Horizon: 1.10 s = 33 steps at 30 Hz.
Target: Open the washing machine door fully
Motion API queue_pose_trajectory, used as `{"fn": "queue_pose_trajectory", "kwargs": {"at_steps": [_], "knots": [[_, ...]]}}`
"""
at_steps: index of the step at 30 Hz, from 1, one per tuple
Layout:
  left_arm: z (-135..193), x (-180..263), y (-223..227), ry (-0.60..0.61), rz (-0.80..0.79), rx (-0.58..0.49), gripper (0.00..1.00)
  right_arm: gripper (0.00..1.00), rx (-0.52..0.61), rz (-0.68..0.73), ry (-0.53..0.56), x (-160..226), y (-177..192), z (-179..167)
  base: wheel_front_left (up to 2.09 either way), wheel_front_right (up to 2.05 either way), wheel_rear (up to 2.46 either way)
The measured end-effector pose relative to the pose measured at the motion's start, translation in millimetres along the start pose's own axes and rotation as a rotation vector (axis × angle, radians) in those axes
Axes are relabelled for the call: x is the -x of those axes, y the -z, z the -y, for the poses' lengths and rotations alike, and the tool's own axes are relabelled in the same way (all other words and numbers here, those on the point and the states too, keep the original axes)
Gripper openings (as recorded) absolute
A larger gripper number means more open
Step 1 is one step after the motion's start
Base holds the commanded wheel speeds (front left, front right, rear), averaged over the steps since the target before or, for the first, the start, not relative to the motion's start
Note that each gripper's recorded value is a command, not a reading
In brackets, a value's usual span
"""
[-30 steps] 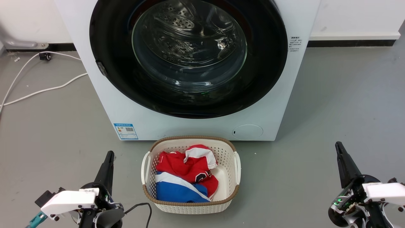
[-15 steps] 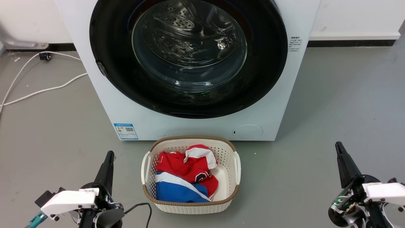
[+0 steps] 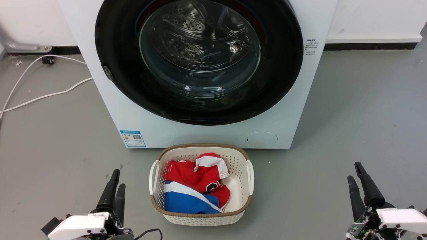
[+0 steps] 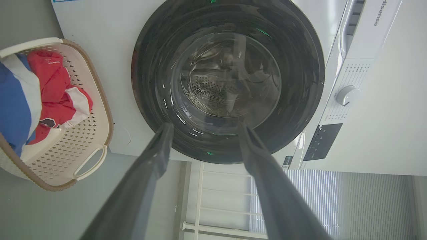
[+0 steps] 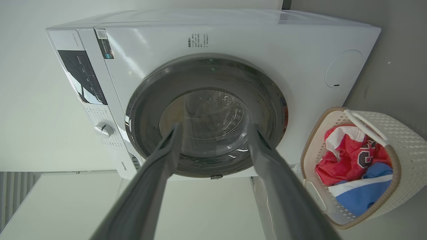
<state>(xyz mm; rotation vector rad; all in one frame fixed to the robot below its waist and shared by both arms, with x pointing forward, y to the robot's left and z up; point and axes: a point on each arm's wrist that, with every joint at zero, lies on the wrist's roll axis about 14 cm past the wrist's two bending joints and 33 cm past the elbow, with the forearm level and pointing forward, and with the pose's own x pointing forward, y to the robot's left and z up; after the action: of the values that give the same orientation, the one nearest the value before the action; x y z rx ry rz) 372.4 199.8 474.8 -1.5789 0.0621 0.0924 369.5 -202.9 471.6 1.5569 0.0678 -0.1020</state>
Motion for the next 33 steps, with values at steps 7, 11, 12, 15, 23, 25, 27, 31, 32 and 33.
{"fn": "queue_pose_trajectory", "kwargs": {"at_steps": [7,11,12,15,23,25,27,31,32,33], "knots": [[-2.1,4.0,-4.7,-0.005,0.031,-0.024,1.0,1.0,0.048,0.023,-0.001,2.6,-2.7,-0.5,0.0,0.0,0.0],[-6.8,7.6,-13.5,-0.021,0.064,-0.069,1.0,1.0,0.094,0.04,0.01,5.4,-5.7,2.9,0.0,0.0,0.0],[-7.1,8.0,-16.0,-0.023,0.073,-0.085,1.0,1.0,0.106,0.042,0.013,6.1,-6.2,3.7,0.0,0.0,0.0],[-6.0,8.6,-21.7,-0.022,0.095,-0.113,1.0,1.0,0.151,0.051,0.008,6.1,-7.5,1.7,0.0,0.0,0.0],[-0.3,12.5,-43.8,-0.015,0.172,-0.213,1.0,1.0,0.326,0.053,-0.01,5.2,-5.5,-5.3,0.0,0.0,0.0],[0.8,13.8,-47.9,-0.014,0.188,-0.236,1.0,1.0,0.38,0.052,-0.024,4.5,-4.2,-9.9,0.0,0.0,0.0],[4.1,14.9,-51.0,-0.007,0.2,-0.271,1.0,1.0,0.433,0.054,-0.038,4.0,-3.4,-14.5,0.0,0.0,0.0],[9.6,17.3,-57.8,-0.009,0.226,-0.359,1.0,1.0,0.534,0.057,-0.067,3.0,-0.9,-23.6,0.0,0.0,0.0],[12.5,17.2,-59.2,-0.006,0.233,-0.38,1.0,1.0,0.558,0.058,-0.075,3.0,-0.3,-25.9,0.0,0.0,0.0],[15.0,17.1,-59.4,-0.005,0.236,-0.404,1.0,1.0,0.586,0.058,-0.082,3.1,0.7,-27.8,0.0,0.0,0.0]]}}
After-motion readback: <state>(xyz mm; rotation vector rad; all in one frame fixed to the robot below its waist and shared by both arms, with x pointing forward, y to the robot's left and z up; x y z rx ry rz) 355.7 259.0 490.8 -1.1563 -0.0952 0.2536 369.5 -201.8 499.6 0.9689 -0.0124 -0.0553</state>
